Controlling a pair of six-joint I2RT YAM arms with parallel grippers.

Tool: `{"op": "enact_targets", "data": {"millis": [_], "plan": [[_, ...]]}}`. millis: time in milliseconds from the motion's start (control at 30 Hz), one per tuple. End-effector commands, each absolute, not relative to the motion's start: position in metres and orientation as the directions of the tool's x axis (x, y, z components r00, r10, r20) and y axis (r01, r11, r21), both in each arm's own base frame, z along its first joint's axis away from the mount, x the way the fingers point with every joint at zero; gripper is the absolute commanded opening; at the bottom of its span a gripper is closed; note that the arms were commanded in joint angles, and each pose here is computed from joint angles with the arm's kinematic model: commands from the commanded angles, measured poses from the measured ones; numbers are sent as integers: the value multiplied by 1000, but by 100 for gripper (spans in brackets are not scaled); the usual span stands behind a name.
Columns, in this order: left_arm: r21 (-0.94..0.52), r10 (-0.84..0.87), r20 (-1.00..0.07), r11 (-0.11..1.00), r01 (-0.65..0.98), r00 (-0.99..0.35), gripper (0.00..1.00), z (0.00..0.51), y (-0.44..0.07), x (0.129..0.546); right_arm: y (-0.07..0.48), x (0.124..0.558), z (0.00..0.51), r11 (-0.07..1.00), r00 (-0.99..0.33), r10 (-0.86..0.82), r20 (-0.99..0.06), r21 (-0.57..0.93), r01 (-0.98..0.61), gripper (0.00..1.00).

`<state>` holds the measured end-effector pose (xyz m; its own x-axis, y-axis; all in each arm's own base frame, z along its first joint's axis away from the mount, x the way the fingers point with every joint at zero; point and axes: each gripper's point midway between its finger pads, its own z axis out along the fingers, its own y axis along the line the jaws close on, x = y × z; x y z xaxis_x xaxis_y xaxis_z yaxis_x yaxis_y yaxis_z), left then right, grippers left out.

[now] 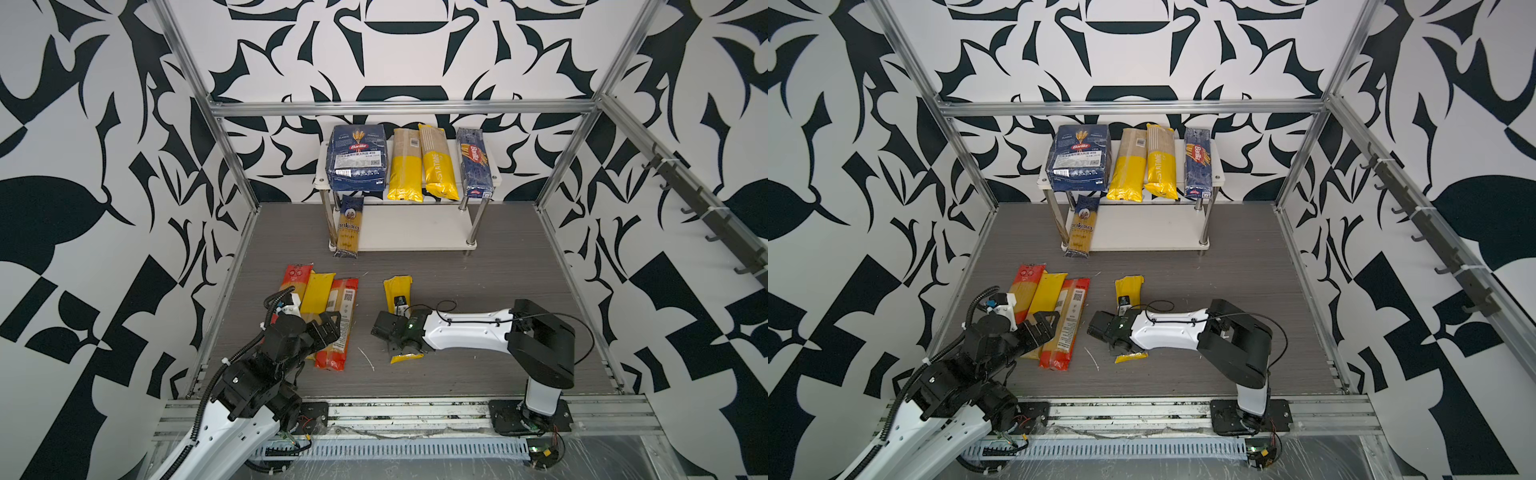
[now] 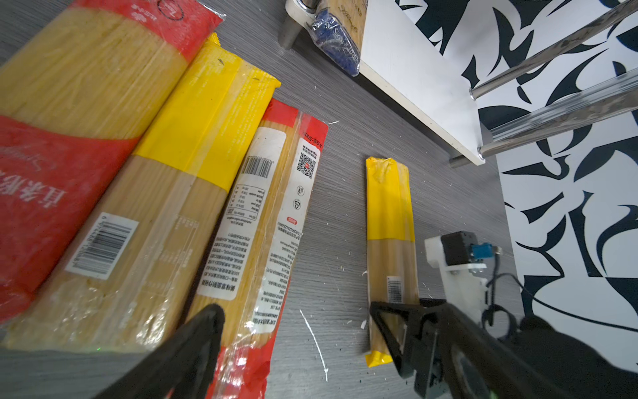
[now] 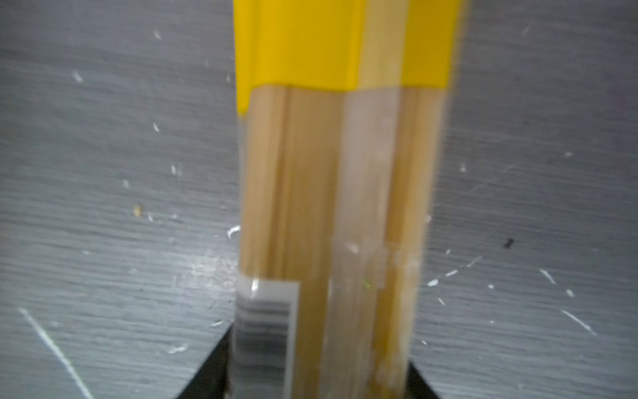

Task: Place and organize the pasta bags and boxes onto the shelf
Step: 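Lift the yellow bag upright with the right gripper toward the shelf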

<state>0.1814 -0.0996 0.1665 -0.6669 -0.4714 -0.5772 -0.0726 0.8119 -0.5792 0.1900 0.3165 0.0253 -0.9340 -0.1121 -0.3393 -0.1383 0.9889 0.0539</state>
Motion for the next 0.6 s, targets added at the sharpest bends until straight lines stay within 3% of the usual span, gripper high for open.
{"op": "enact_targets", "data": {"millis": [0,167,333,567], "plan": [[-571,-478,-597,817,-76,-644,100,179,-92,180,296,177,18,992,-948,-99,-302,40,-116,37],[-553,-466,-606,829,-79,-645,100,183,-93,185,307,177,38,967,-928,-95,-359,189,-172,28],[-547,-458,-615,834,-72,-642,100,192,-99,193,315,180,56,894,-942,-1,-336,422,-151,22],[-526,-444,-627,848,-73,-640,100,203,-102,202,315,195,95,767,-928,91,-360,620,-166,20]]}}
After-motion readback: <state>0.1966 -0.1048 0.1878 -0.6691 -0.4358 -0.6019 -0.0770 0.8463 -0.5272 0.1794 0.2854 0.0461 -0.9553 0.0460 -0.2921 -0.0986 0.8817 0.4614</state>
